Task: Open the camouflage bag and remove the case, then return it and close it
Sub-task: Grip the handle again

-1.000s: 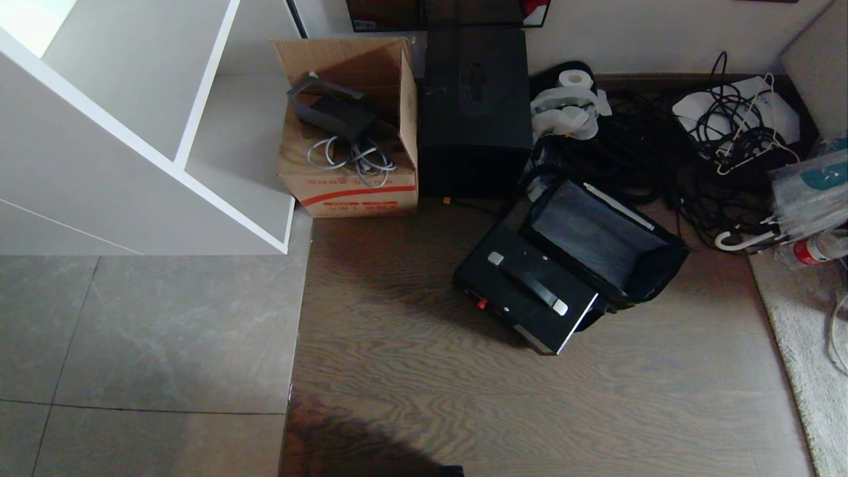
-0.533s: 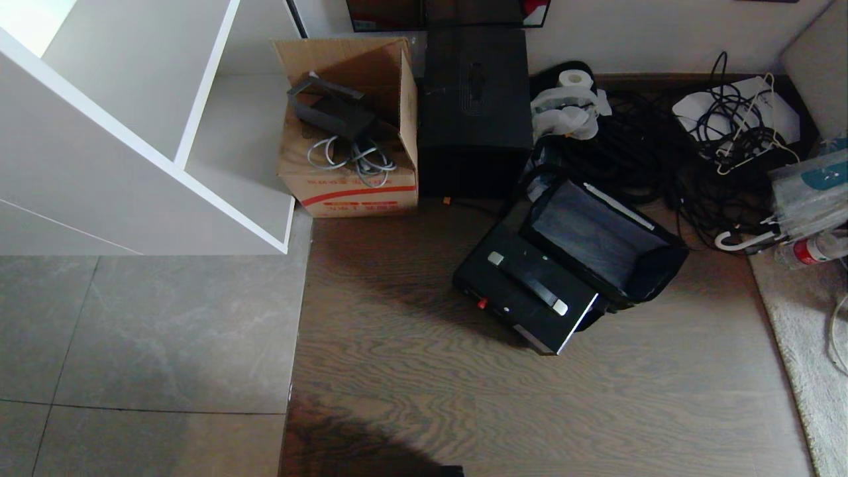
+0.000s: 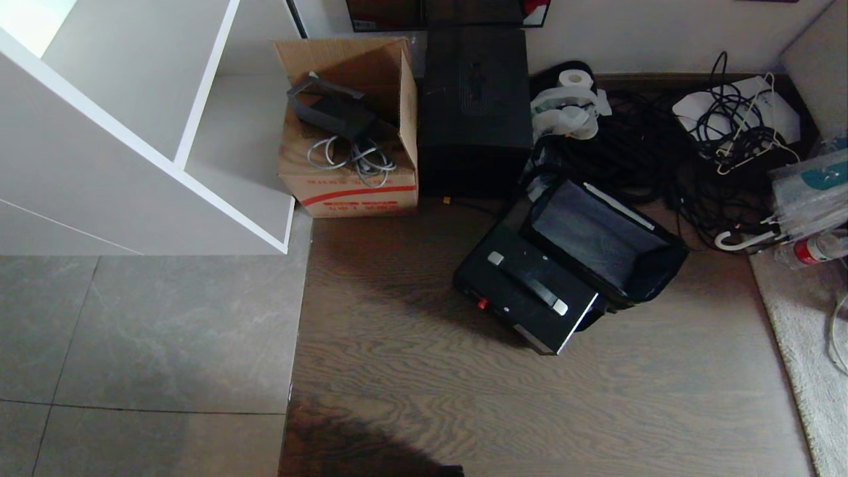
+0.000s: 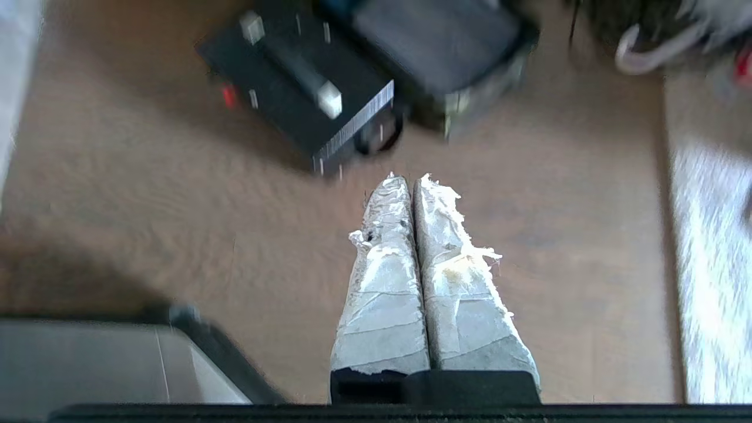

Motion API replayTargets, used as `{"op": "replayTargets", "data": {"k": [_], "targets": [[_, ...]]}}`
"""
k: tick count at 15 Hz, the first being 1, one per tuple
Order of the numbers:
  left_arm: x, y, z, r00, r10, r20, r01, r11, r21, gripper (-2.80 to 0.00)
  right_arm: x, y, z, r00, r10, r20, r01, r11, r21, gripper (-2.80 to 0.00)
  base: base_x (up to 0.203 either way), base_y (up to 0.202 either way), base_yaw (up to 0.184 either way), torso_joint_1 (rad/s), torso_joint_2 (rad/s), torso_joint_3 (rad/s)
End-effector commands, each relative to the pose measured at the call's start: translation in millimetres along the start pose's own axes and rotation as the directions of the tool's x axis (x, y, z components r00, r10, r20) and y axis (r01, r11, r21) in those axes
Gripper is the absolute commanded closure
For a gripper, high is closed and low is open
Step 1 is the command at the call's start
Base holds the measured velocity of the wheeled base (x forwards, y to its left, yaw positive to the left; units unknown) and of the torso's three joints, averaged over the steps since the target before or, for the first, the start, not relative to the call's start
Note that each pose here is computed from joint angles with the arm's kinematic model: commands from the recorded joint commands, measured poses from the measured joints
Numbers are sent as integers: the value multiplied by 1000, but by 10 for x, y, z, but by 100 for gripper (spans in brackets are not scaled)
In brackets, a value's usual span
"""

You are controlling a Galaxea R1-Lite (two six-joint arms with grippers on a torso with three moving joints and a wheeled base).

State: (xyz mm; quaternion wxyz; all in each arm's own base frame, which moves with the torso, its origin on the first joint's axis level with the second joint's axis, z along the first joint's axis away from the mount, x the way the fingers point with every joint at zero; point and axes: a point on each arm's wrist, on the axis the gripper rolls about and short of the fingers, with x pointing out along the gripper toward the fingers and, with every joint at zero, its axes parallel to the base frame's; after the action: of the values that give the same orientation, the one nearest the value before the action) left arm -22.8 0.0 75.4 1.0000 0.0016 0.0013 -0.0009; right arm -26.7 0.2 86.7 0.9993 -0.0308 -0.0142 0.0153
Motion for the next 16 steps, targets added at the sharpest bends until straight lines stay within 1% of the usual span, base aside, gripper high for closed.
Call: {"op": "replayTargets", "data": {"k": [1, 2, 4, 6, 7, 9, 12, 14, 16], "targets": [[1, 0, -2, 1000, 0, -2, 0, 1000, 0, 0, -102, -12, 235, 999, -1, 36, 1, 1000, 1, 0, 0, 0, 0, 0, 0, 0], [1, 0, -2, 1000, 0, -2, 0, 1000, 0, 0, -179, -16, 332, 1000, 2, 11, -2, 1000, 4, 0, 0, 0, 0, 0, 0, 0], [1, 0, -2, 1000, 1, -2, -1, 1000, 0, 0, -369, -19, 488, 994, 20, -105, -19, 1000, 13, 0, 0, 0, 0, 0, 0, 0], [1, 0, -2, 1000, 0, -2, 0, 1000, 0, 0, -437, -20, 672, 974, 68, -215, -63, 998, 30, 0, 0, 0, 0, 0, 0, 0], [1, 0, -2, 1000, 2, -2, -2, 1000, 0, 0, -362, -26, 771, 953, 93, -289, -84, 996, 45, 0, 0, 0, 0, 0, 0, 0], [1, 0, -2, 1000, 0, -2, 0, 1000, 0, 0, -153, -50, 946, 899, 146, -413, -118, 989, 94, 0, 0, 0, 0, 0, 0, 0], [1, 0, -2, 1000, 0, -2, 0, 1000, 0, 0, 259, -51, 1063, 787, 245, -567, -189, 969, 156, 0, 0, 0, 0, 0, 0, 0], [1, 0, -1, 1000, 1, -2, -1, 1000, 0, 0, 610, -6, 1104, 713, 276, -644, -210, 961, 179, 0, 0, 0, 0, 0, 0, 0], [1, 0, 1, 1000, 0, -1, 0, 1000, 0, 0, 982, 57, 1168, 651, 305, -695, -201, 952, 229, 0, 0, 0, 0, 0, 0, 0]]}}
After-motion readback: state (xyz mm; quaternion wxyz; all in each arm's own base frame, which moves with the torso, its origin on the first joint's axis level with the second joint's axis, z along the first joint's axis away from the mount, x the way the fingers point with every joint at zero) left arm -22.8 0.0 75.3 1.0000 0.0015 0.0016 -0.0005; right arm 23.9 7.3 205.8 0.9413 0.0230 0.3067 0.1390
